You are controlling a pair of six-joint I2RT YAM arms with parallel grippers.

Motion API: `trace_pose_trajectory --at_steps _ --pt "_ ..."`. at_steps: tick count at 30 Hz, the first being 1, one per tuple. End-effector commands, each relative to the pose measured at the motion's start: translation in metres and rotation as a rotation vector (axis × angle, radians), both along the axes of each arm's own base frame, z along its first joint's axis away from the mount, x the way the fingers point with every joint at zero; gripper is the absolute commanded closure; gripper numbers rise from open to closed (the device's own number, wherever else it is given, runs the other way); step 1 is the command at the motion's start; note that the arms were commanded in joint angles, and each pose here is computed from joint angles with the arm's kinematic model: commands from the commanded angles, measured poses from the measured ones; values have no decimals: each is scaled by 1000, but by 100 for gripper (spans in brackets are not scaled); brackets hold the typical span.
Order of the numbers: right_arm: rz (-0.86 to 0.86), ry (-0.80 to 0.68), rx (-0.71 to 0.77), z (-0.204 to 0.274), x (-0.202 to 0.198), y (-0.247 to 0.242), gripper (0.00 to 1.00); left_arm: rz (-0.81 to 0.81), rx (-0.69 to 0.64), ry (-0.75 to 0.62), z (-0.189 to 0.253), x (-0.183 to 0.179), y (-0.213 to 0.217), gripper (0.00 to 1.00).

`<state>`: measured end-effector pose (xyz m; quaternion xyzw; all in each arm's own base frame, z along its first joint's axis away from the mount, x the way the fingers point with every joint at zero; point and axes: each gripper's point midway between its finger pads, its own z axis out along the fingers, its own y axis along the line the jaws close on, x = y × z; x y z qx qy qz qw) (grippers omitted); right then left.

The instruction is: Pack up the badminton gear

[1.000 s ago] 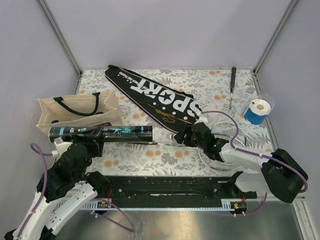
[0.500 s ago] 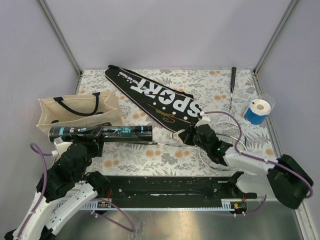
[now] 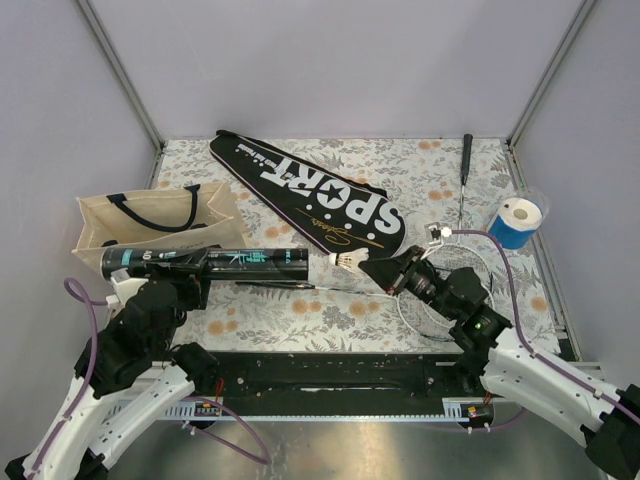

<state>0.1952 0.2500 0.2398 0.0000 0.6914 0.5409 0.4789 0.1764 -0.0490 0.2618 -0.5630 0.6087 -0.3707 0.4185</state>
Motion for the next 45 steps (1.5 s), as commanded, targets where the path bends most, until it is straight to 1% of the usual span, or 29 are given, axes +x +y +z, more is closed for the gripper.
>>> trace_pose_trajectory --at_steps 1,8,17,26,35,41,45 --pt "122 -83 150 46 -28 3 100 -27 -84 -68 29 7 -13 79" --pt "180 -85 224 61 -36 12 100 -74 -125 -26 16 10 -29 79" --pt "242 -80 244 72 -44 56 100 -104 -148 -16 14 12 -39 80" --pt "233 -96 273 79 -32 87 100 -124 -162 -11 10 12 -44 80" --pt "261 -74 334 73 -30 111 100 -163 -202 -35 22 9 -51 80" --pt "309 -64 431 74 -36 112 100 -162 -214 -57 27 6 -48 80" --pt "285 -64 423 65 -36 104 100 -160 -211 -76 32 2 -43 80"
